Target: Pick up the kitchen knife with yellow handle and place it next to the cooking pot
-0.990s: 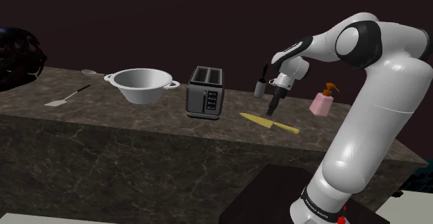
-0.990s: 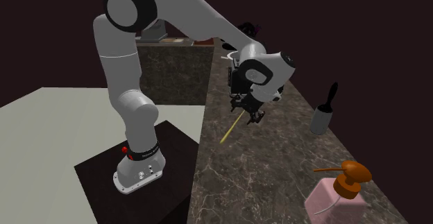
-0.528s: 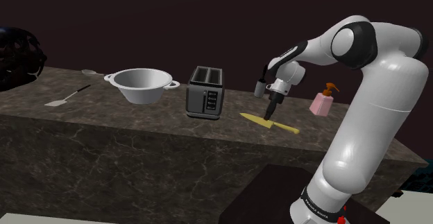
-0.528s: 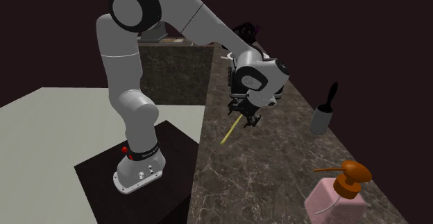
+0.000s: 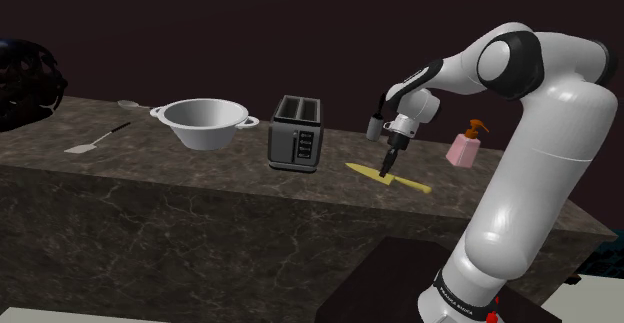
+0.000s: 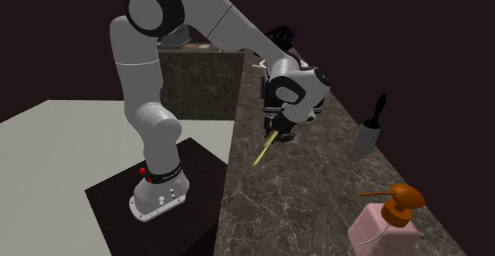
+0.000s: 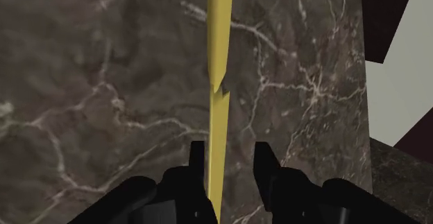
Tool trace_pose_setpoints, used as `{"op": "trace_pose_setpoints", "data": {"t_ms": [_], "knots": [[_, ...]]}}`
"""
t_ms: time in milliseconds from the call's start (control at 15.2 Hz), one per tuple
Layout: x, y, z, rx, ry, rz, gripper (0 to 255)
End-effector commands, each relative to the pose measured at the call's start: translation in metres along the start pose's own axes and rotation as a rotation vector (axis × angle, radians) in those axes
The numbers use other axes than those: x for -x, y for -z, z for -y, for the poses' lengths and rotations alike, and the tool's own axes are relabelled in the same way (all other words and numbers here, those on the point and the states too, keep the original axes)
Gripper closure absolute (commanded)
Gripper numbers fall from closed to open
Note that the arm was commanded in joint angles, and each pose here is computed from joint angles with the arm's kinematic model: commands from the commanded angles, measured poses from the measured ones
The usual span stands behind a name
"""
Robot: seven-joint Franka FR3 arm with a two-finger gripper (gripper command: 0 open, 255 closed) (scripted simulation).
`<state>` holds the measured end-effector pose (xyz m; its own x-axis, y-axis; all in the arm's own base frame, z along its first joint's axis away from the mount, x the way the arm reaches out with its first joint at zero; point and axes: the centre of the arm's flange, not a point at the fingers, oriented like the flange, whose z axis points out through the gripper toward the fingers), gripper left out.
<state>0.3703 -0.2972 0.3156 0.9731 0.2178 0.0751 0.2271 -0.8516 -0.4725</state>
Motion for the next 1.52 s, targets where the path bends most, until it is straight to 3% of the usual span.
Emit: {"op": "trace_pose_setpoints", "data": {"t_ms": [0,594,660,1056,1452], "knots": [[0.000,0.000,0.000,0.000,0.000,0.000,255],[0.000,0.002,0.001,-0.001,0.000,0.000,255],[0.000,0.002,0.001,-0.001,0.000,0.000,0],[0.060,0.045,0.046,0.231,0.022,0.004,0],[0.060,0.014,0.039,0.231,0.022,0.004,0]]}}
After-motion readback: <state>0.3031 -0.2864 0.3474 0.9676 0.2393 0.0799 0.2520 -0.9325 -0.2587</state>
